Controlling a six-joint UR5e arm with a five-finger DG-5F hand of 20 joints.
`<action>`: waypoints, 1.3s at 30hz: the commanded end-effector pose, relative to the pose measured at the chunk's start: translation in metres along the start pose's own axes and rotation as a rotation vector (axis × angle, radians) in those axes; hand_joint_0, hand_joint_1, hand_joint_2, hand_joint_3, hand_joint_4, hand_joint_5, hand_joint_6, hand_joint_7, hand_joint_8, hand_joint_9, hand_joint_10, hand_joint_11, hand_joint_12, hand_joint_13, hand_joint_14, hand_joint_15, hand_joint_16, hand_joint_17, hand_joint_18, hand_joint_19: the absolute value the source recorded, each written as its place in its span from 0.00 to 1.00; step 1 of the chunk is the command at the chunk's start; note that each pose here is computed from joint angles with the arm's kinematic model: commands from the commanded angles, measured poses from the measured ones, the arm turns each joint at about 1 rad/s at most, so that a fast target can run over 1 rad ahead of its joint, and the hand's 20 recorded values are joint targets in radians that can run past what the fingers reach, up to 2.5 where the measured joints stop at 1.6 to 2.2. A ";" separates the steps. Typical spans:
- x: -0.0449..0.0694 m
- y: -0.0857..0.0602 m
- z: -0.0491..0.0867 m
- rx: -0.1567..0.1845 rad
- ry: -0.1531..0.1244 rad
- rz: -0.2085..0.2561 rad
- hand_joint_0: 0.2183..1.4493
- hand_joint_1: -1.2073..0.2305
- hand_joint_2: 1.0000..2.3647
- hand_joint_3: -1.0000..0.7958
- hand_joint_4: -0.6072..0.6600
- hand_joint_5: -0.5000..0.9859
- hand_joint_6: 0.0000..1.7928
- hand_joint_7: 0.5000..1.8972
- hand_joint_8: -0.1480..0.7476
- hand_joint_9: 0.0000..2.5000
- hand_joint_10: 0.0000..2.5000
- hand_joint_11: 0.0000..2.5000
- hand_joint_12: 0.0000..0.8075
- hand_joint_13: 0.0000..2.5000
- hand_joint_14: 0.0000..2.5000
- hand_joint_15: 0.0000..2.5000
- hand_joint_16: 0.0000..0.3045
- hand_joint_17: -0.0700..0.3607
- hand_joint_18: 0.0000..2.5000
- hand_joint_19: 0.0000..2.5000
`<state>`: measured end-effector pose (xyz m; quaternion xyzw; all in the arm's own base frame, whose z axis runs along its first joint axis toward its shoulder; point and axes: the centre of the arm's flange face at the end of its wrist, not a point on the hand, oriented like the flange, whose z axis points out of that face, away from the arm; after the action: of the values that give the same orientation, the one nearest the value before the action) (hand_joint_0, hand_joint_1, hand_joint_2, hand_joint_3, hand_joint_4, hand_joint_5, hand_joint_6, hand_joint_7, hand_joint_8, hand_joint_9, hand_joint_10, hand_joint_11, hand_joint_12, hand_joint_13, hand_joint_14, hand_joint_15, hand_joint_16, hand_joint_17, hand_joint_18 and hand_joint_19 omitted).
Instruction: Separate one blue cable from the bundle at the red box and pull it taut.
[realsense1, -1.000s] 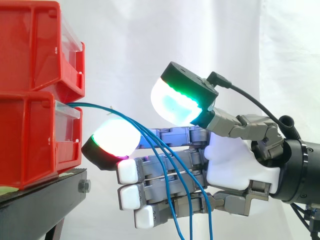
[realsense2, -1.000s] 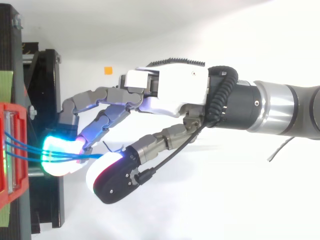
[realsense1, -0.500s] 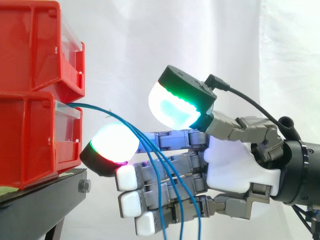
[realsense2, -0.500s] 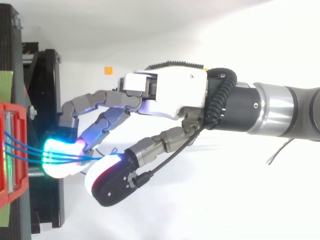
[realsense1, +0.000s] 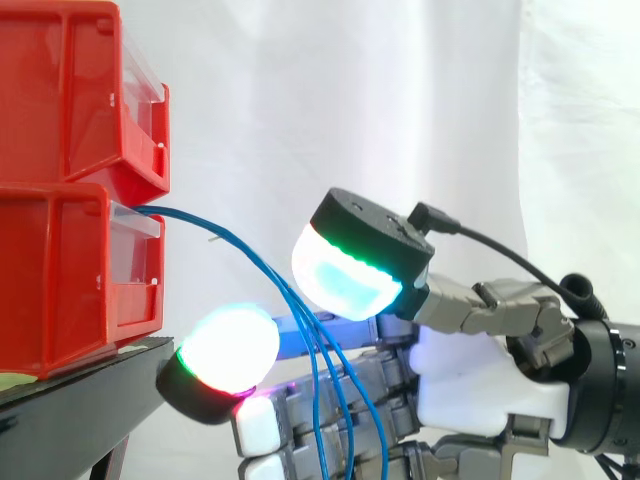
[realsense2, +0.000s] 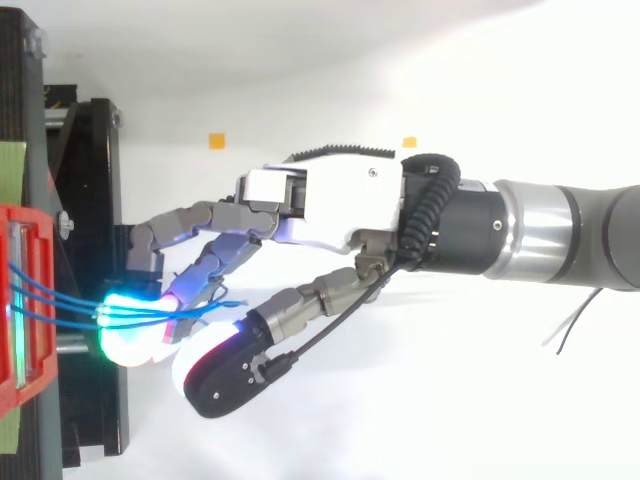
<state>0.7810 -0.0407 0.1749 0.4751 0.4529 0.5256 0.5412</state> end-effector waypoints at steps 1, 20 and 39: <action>0.003 -0.003 0.006 -0.014 0.003 0.017 0.32 0.35 0.00 0.33 0.62 0.26 0.28 0.48 0.49 0.33 0.01 0.23 0.42 0.32 0.01 0.23 0.14 0.39 0.25 0.27; -0.006 0.004 0.011 -0.028 0.009 0.016 0.32 0.35 0.00 0.33 0.62 0.27 0.28 0.49 0.50 0.33 0.01 0.24 0.42 0.33 0.01 0.23 0.14 0.39 0.26 0.27; -0.018 0.012 0.015 -0.044 0.035 0.015 0.33 0.36 0.00 0.34 0.61 0.27 0.28 0.51 0.50 0.34 0.01 0.25 0.42 0.34 0.01 0.24 0.14 0.39 0.26 0.28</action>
<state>0.7937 -0.0568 0.1885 0.4572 0.4476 0.5479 0.5390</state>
